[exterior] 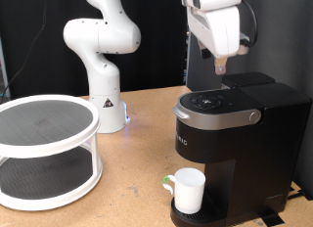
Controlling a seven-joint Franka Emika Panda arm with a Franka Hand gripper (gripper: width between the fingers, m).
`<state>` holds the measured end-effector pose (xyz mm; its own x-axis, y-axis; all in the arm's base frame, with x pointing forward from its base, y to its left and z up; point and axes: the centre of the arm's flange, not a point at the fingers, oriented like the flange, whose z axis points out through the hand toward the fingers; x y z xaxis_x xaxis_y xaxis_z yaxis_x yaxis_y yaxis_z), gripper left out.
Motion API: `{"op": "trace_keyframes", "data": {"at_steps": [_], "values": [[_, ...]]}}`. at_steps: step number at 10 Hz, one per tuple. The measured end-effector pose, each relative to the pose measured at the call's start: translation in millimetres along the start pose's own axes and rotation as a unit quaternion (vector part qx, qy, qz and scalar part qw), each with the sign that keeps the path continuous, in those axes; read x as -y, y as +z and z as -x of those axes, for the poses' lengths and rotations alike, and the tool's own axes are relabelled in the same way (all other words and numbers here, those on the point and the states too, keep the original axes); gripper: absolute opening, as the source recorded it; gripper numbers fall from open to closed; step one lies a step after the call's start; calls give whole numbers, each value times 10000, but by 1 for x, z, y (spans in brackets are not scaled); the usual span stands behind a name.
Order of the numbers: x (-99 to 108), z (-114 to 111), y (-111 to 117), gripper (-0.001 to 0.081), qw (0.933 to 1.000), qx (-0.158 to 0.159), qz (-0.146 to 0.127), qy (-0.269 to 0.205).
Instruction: Make a cup of coffee with the keurig machine
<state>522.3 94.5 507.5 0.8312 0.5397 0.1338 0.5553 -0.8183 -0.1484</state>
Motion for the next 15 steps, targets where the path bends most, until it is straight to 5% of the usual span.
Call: {"op": "trace_keyframes", "data": {"at_steps": [1,2,4,5,7,15], "values": [[-1,1,5,708,10000,36,-4,-4],[-1,2,10,708,10000,68,5,-9],[-1,6,22,389,9999,166,37,-32],[0,8,29,389,9997,223,57,-47],[1,12,45,69,9994,293,139,-86],[-1,13,77,4,9993,238,298,-10]]}}
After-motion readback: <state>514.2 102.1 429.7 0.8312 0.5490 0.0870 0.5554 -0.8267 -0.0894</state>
